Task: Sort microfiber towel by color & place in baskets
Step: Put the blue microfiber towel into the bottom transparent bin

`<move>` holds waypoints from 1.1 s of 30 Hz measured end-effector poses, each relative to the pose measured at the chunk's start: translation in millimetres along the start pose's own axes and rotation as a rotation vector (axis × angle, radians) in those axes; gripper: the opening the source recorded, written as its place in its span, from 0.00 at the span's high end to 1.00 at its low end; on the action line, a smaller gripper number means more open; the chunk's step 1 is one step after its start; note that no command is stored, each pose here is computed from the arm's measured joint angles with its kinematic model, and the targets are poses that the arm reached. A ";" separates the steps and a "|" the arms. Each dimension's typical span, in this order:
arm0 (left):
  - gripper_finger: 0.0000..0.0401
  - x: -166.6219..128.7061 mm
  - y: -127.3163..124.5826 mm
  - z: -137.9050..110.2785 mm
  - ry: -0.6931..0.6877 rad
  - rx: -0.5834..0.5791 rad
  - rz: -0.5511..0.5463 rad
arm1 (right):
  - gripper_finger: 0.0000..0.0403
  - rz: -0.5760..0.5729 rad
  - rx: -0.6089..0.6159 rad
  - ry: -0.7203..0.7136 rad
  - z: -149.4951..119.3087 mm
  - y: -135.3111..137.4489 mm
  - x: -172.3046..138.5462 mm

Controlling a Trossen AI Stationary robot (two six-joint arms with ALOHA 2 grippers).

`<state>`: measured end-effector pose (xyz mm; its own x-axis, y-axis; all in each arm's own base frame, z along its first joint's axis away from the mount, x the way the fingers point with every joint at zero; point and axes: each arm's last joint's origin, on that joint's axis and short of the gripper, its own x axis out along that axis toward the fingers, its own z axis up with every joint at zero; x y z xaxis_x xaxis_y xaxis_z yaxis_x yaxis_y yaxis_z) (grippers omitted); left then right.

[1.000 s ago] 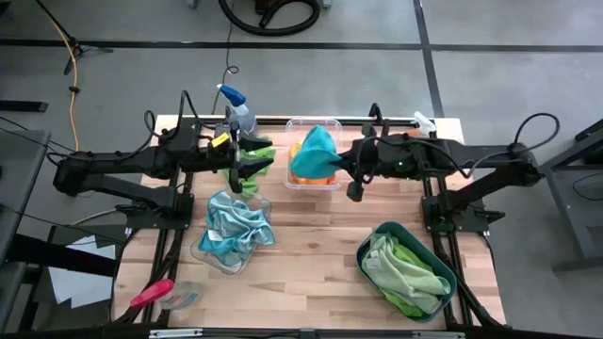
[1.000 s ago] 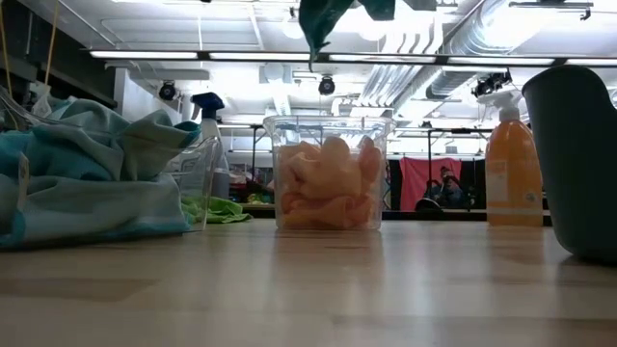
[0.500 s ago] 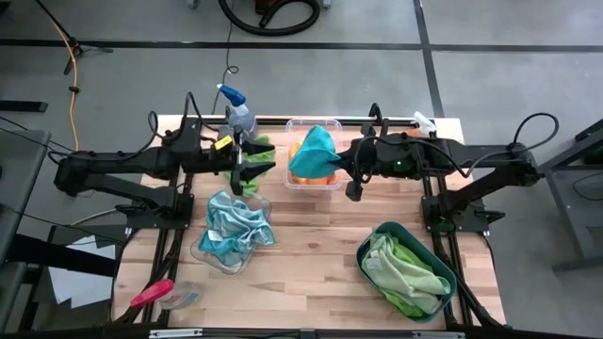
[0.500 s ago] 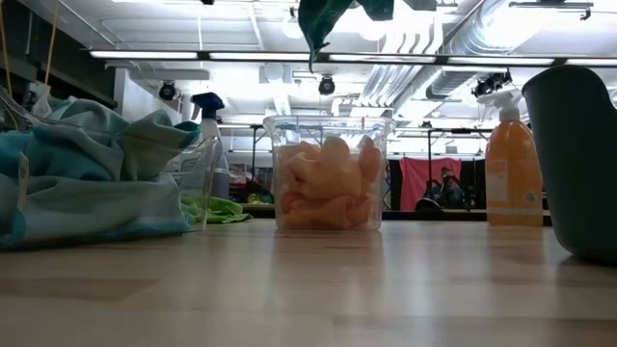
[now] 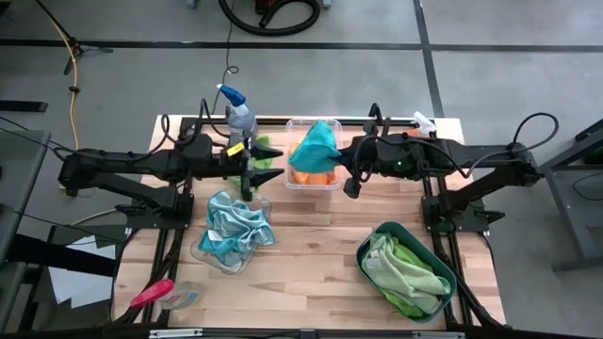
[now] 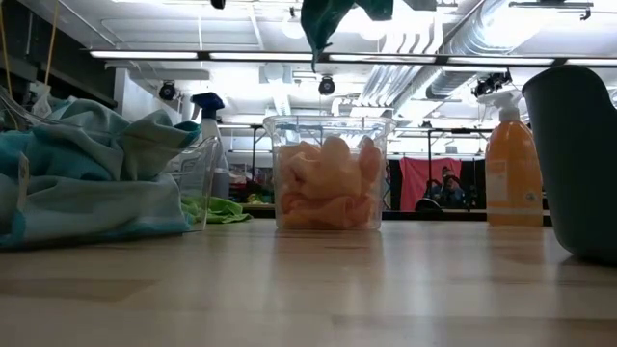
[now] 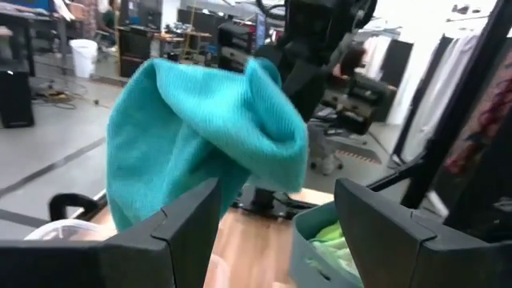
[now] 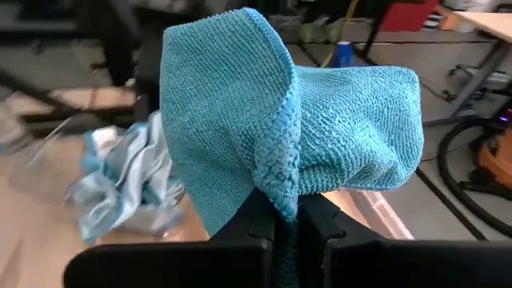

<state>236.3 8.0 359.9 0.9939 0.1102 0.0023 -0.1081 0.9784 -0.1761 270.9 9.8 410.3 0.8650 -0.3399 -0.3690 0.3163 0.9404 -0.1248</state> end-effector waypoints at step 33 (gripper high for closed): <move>0.50 41.0 -2.7 -16.4 -0.075 0.114 -0.084 | 0.98 0.190 -0.067 -0.143 8.5 35.1 32.6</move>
<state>277.7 7.0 344.4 0.9956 0.0361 0.0868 -0.0310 0.9978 -0.0594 313.5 31.7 401.7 0.9544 -0.1504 -0.2578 0.1205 0.9844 -0.1282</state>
